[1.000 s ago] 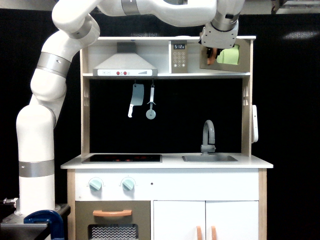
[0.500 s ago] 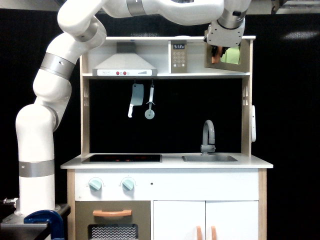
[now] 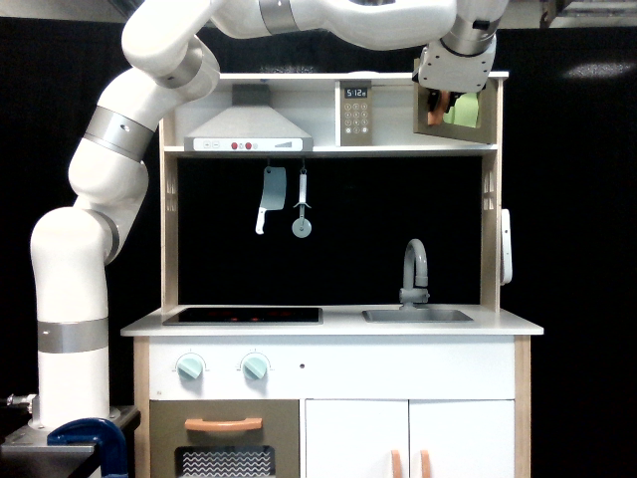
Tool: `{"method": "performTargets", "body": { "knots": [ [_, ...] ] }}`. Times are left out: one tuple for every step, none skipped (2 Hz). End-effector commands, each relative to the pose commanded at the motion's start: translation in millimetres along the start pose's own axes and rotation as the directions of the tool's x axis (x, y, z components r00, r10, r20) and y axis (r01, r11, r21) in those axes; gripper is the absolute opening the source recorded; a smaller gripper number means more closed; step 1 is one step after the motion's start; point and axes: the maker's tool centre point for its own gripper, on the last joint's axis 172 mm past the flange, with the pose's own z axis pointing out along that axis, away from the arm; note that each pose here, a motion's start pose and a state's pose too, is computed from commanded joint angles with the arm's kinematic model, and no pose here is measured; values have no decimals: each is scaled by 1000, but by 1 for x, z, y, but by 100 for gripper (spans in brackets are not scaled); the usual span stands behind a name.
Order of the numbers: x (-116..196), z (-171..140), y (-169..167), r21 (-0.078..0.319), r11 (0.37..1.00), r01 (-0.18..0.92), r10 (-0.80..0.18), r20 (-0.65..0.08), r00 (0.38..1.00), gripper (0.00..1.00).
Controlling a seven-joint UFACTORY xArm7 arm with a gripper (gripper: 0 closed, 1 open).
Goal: Open the oven door
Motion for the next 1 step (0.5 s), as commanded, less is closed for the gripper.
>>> {"method": "performTargets", "body": {
  "knots": [
    [0, 1, -3, 0, 1000, 0, 0, 0, 1000, 100]
  ]
}}
